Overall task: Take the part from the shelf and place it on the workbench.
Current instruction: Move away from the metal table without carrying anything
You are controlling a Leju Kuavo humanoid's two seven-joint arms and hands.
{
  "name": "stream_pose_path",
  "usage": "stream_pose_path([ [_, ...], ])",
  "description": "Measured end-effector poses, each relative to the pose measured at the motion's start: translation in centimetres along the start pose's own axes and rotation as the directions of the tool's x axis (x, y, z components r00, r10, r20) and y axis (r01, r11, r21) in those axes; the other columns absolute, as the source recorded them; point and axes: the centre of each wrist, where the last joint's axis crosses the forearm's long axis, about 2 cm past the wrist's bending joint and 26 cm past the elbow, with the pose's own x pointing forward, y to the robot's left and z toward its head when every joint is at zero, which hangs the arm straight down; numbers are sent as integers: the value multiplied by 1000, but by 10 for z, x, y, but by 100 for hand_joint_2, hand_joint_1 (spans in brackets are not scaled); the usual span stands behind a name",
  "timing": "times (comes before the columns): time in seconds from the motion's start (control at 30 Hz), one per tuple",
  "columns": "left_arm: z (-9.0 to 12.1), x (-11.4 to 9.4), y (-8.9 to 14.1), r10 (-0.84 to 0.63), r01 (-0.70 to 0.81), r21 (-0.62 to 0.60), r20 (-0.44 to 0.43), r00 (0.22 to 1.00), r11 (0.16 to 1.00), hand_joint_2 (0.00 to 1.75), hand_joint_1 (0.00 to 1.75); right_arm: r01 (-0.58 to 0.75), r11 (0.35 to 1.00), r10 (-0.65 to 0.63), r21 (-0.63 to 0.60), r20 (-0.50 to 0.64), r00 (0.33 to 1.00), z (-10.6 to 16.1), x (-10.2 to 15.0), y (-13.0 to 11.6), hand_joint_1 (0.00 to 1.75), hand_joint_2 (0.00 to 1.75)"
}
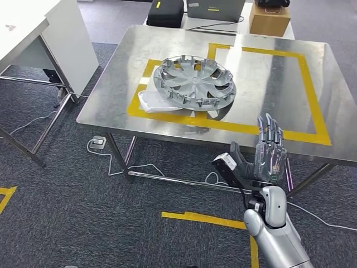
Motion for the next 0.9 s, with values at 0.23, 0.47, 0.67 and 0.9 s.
stream_pose_path([
  [0.23,0,0,0,2,-2,0,0,1000,1000,0,0,-3,1000,4,6,-16,1000,1,-2,0,0,0],
  [0.47,1,-3,0,6,-6,0,-10,1000,1000,0,0,-5,998,13,57,-139,990,10,-21,3,0,0],
  [0.67,1,-2,1,6,-6,3,-16,1000,1000,0,0,44,984,13,172,-321,947,34,-58,15,0,0],
  [0.9,0,-1,1,5,-5,4,-16,1000,1000,0,0,77,961,49,267,-436,899,54,-84,25,0,0],
])
